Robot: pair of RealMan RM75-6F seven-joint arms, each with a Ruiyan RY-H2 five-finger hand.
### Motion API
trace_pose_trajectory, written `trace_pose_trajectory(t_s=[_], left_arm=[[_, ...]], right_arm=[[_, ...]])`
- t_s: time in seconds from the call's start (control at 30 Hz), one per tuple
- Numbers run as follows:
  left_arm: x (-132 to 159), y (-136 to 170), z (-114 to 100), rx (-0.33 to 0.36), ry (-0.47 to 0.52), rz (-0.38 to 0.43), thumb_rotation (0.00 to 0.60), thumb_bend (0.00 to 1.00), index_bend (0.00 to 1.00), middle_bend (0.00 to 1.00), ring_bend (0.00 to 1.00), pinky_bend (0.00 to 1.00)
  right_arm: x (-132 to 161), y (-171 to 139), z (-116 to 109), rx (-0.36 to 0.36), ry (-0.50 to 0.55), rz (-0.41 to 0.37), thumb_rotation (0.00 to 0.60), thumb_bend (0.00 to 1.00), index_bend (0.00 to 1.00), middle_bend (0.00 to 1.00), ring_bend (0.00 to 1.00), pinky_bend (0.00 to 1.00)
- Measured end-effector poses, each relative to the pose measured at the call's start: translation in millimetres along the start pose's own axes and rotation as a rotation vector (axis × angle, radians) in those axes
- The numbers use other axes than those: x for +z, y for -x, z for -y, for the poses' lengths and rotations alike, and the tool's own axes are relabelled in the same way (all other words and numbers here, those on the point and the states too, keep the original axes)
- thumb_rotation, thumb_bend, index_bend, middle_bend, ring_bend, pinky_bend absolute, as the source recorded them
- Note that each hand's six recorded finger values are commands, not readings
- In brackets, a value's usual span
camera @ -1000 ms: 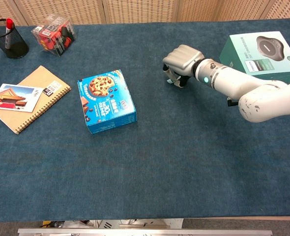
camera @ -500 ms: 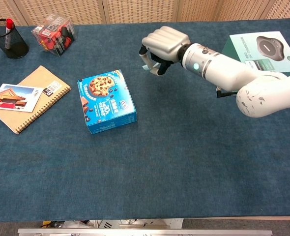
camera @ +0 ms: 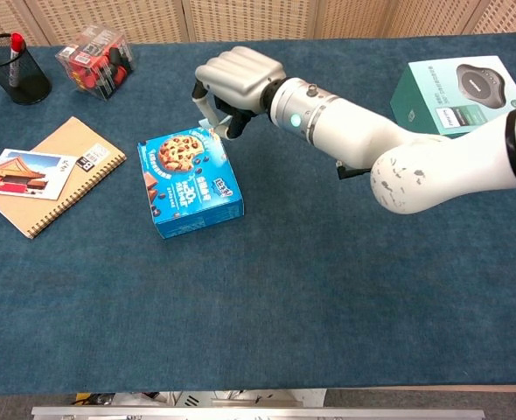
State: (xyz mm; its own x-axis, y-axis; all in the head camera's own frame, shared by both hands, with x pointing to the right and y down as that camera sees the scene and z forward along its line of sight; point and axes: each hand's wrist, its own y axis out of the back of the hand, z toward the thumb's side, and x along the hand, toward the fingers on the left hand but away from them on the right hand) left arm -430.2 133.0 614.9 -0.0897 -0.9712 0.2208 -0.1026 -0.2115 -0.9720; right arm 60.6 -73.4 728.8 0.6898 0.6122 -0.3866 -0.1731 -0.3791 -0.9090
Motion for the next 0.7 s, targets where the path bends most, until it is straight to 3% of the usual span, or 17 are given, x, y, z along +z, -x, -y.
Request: trace_pose_trajectory(t_s=[0.27, 0.7], left_arm=[[-3, 3, -1, -0.002, 0.001, -0.009, 0.600, 0.29, 0.14, 0.24, 0.24, 0.20], [-4, 7, 1, -0.029, 0.018, -0.011, 0.600, 0.29, 0.14, 0.24, 0.25, 0.20]], right_arm=[[25, 12, 11, 0.011, 0.026, -0.011, 0.600, 0.32, 0.64, 0.96, 0.99, 1.00], [42, 20, 26, 0.037, 0.027, 0.001, 0.600, 0.32, 0.61, 0.96, 1.00, 1.00]])
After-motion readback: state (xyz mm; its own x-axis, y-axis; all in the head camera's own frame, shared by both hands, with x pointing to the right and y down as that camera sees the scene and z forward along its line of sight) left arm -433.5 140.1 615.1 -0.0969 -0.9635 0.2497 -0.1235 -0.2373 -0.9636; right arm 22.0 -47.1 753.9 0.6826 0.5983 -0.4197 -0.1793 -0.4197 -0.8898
